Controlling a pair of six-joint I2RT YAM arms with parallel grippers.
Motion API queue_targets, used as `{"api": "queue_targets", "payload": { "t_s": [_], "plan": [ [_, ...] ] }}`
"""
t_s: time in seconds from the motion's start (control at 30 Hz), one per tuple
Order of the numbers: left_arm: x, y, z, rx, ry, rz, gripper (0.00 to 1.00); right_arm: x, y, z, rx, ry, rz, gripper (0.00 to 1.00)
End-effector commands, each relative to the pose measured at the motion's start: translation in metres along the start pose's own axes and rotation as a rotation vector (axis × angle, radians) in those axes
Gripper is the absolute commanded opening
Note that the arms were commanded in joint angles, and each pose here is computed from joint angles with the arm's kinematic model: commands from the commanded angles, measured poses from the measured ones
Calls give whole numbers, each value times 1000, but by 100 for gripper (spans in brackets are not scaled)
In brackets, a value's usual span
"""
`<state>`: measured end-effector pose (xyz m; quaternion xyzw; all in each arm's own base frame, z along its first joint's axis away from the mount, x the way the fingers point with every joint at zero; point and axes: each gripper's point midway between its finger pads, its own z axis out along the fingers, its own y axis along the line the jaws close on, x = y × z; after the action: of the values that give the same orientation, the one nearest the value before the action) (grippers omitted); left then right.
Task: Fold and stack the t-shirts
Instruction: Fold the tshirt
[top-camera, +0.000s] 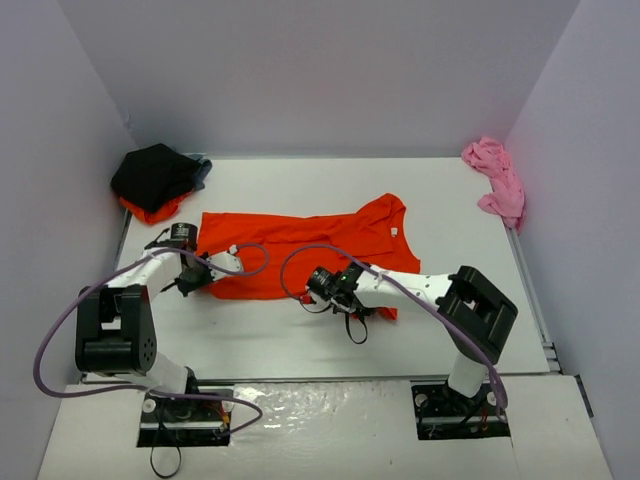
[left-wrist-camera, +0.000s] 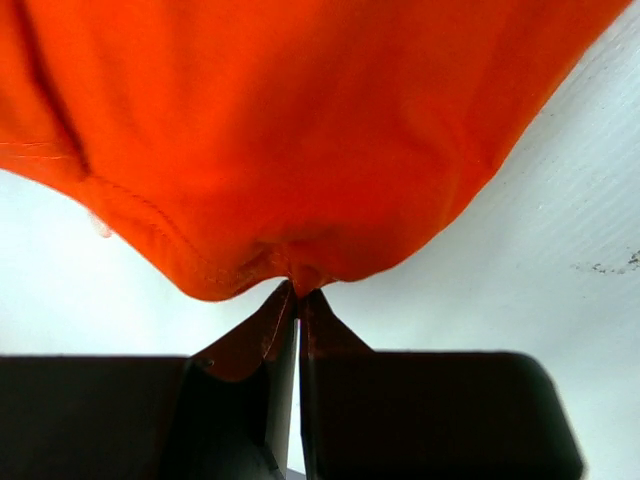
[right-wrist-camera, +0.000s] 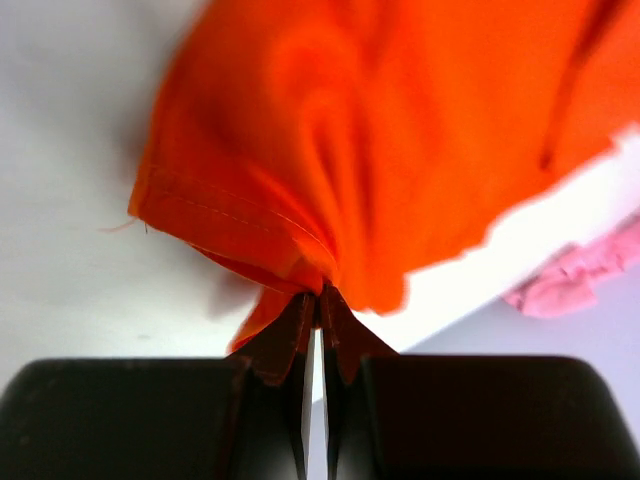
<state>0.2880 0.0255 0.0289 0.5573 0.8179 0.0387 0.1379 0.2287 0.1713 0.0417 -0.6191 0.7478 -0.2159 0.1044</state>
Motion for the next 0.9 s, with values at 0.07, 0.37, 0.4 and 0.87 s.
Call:
{"api": "queue_targets", "payload": {
  "t_s": [0.07,0.37,0.4,0.87],
  "plan": [
    [-38,43,-49,-129,-148,-39,0,-6,-72,-37,238,-29,62,0],
    [-59,89,-57,-156,-240,-165,0,-11,-143,-43,372,-21,180,0],
    [-58,94,-55,-154,-241,-178,0,-8,-154,-41,386,-15,197,0],
    [-37,161,-31,-159,-267,-373,0,30,-243,25,402,127,333,0]
  ]
}}
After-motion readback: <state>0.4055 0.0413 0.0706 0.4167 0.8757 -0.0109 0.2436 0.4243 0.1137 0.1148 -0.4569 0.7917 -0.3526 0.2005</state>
